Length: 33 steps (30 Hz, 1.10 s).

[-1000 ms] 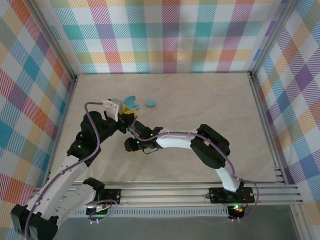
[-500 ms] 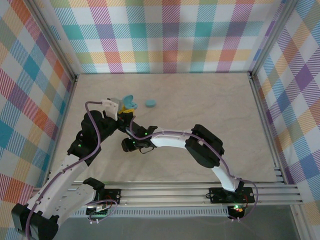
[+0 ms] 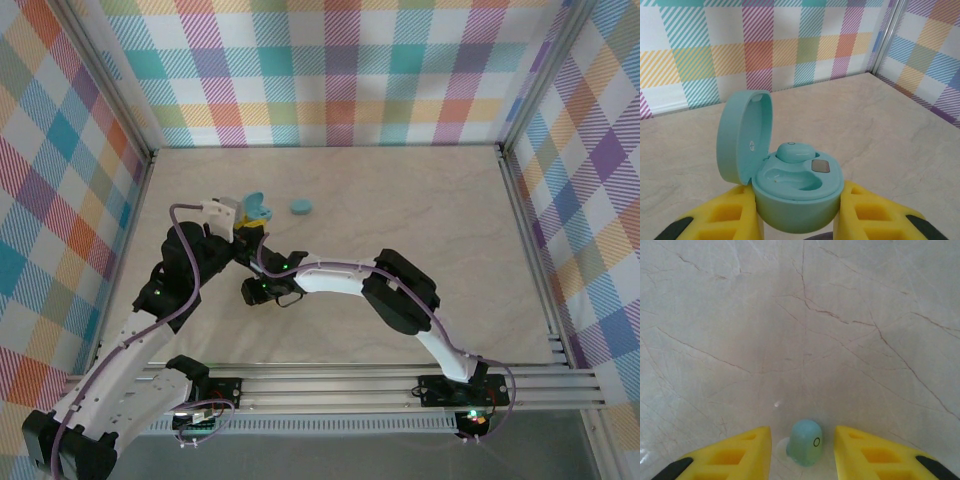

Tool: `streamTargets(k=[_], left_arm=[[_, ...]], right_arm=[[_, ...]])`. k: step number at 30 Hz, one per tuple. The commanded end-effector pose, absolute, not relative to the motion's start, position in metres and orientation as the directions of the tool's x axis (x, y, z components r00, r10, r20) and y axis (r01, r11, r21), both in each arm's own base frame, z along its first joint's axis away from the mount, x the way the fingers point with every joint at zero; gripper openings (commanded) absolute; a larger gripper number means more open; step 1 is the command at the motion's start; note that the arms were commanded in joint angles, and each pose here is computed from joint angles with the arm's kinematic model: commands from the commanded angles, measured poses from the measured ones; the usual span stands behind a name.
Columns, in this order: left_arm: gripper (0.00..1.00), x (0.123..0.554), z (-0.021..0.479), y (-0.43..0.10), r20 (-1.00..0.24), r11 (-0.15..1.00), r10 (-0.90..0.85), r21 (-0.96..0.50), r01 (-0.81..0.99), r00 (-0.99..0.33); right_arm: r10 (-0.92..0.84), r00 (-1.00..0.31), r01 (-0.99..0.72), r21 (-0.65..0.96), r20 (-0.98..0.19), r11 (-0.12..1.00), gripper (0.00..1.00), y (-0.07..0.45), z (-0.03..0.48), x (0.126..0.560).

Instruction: Insert the wireless bluetooth earbuds into the charging case

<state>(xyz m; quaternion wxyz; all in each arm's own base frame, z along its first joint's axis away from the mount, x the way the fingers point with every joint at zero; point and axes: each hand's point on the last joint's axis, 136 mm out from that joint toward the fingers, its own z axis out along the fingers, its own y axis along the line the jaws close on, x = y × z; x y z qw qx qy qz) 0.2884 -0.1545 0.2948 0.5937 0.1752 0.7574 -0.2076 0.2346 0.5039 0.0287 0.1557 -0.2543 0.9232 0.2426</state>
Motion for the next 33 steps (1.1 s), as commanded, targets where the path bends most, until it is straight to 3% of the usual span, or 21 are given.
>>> streamTargets(k=[1,22,33], left_arm=[[0.0,0.274,0.321,-0.169,-0.987,0.791,-0.011,-0.106,0.603,-0.159],[0.0,0.269,0.317,-0.167,-0.986,0.79,-0.009,-0.11,0.604,-0.168],[0.0,0.263,0.312,-0.173,-0.988,0.757,-0.014,-0.112,0.644,-0.155]], right_arm=[[-0.46,-0.818,-0.564,0.326,-0.345,0.758,0.38,0.495,0.007,0.222],[-0.447,-0.804,-0.566,0.273,-0.393,0.778,0.2,0.463,0.038,0.224],[-0.319,-0.855,-0.449,0.276,-0.409,0.85,0.19,0.389,0.066,0.247]])
